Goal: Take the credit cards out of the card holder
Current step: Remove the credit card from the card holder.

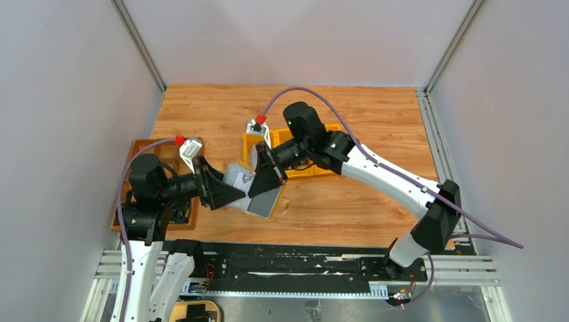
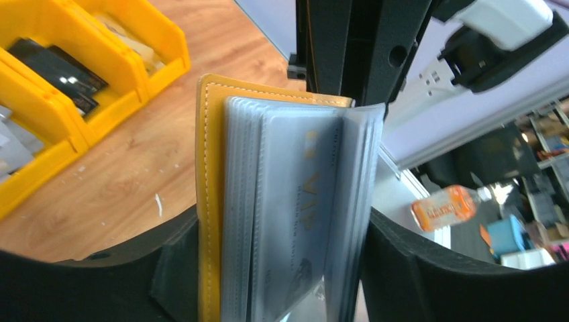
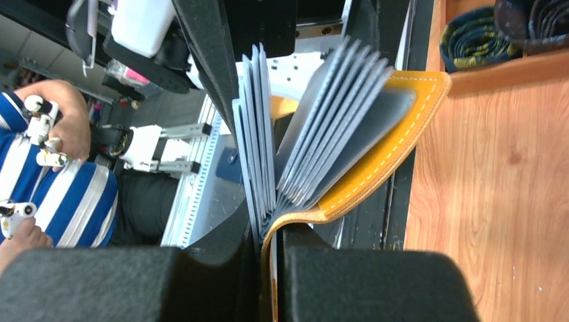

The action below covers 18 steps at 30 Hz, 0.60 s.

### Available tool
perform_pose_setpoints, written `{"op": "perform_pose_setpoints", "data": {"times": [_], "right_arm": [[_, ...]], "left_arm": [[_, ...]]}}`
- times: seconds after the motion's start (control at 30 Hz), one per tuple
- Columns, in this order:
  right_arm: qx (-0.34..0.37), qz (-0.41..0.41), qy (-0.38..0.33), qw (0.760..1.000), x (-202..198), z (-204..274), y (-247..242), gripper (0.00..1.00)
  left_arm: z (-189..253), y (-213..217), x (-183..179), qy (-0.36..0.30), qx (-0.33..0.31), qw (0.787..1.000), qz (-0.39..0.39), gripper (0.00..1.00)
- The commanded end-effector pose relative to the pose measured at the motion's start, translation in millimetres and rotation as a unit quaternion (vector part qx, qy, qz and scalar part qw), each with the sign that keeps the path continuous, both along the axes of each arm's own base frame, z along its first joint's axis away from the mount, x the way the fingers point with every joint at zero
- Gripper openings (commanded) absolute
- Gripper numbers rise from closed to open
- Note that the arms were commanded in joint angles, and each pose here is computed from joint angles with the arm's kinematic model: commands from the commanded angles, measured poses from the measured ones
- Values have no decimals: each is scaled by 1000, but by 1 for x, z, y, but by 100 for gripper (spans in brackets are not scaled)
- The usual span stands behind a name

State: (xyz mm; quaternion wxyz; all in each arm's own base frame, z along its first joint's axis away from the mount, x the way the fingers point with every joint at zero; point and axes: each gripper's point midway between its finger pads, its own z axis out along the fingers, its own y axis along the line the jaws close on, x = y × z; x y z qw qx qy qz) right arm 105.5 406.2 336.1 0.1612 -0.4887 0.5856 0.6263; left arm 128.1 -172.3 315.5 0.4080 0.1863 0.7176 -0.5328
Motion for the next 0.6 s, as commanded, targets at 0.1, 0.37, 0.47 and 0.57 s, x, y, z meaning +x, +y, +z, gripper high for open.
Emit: {"op": "perform_pose_setpoints", "data": {"times": [0.1, 0.37, 0.47, 0.57], "right_arm": [[-81, 34, -43, 995, -10, -38, 3, 3], [-95, 24, -63, 993, -4, -35, 7, 7], [-95, 18, -71, 993, -2, -32, 7, 17], [-95, 1, -82, 992, 5, -28, 6, 37]], "left_arm": [[-11, -6, -32, 11, -4, 995, -97, 60], [-16, -5, -34, 4, 2, 996, -93, 25], [-19, -1, -27, -4, 22, 998, -63, 15], [-21, 3, -15, -12, 43, 999, -25, 4]]}}
